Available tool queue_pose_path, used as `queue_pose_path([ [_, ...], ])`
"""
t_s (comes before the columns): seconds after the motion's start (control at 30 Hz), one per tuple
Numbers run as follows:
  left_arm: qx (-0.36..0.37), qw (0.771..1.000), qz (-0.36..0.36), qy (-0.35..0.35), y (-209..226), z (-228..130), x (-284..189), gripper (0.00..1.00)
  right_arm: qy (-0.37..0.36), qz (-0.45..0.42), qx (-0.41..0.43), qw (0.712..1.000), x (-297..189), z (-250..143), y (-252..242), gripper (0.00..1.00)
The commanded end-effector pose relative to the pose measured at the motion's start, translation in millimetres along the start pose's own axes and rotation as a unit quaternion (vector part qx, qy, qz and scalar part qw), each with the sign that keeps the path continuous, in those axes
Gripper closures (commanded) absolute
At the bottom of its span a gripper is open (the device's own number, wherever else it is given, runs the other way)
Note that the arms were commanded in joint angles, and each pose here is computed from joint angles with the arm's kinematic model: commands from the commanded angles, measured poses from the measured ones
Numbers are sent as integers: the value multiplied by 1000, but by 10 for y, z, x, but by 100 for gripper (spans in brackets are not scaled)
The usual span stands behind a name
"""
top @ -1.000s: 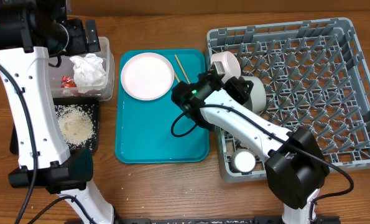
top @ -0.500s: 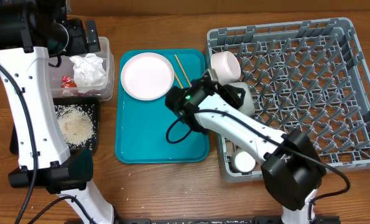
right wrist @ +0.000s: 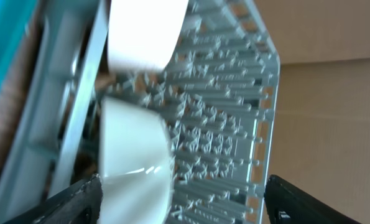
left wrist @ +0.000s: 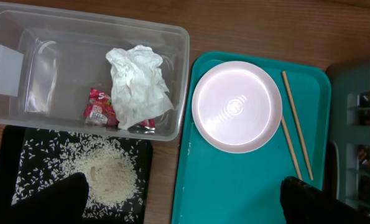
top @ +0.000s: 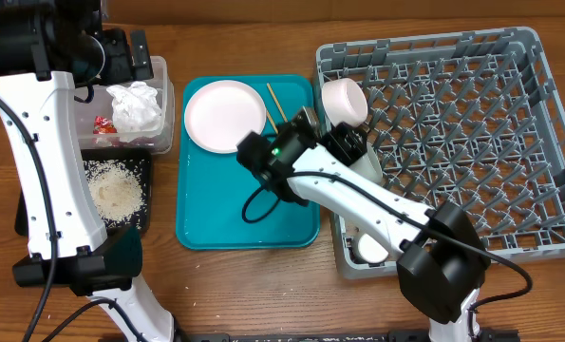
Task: Sort waste into correct bins and load items into the dishwasher
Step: 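Grasp the white plate on the teal tray with the right gripper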
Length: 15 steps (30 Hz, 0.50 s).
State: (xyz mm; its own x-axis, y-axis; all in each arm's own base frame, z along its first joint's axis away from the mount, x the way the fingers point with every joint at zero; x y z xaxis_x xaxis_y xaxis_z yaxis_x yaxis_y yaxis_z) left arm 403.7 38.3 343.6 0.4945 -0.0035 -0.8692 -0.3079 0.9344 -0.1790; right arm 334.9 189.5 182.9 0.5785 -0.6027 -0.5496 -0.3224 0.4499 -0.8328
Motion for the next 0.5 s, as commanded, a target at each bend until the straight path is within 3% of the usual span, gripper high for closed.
queue_pose_path([
  [0.0, 1, 1000, -2, -20, -28, 25, -132, 0, -60, 27, 93, 993, -248, 377, -295, 5],
  [0.1, 1, 1000, -2, -20, -28, 25, -132, 0, -105, 109, 164, 975, -409, 677, -334, 0],
  [0.23, 1, 1000, -2, -20, -28, 25, -132, 0, -154, 318, 199, 914, -706, 1056, 38, 0],
  [0.37, 1, 1000, -2, -20, -28, 25, -132, 0, -185, 433, 209, 857, -908, 1272, 209, 16],
  [0.47, 1, 1000, -2, -20, -28, 25, -132, 0, -174, 470, 285, 817, -794, 1500, 317, 25],
])
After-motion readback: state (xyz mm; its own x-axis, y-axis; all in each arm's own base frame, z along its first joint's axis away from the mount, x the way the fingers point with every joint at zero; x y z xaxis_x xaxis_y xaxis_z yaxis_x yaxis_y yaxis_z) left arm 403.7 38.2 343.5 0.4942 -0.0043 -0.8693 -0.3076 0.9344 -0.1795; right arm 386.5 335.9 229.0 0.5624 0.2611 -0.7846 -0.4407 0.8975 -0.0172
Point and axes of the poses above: each gripper's point midway between its finger pads, its own x axis out along the fingers, its own y axis along the line the jaws close on, z = x × y, the point moved 2 cm from there along -x, back along the fingers, and after that the axes turned 10 degrees about -x, right-handed, at the moved point
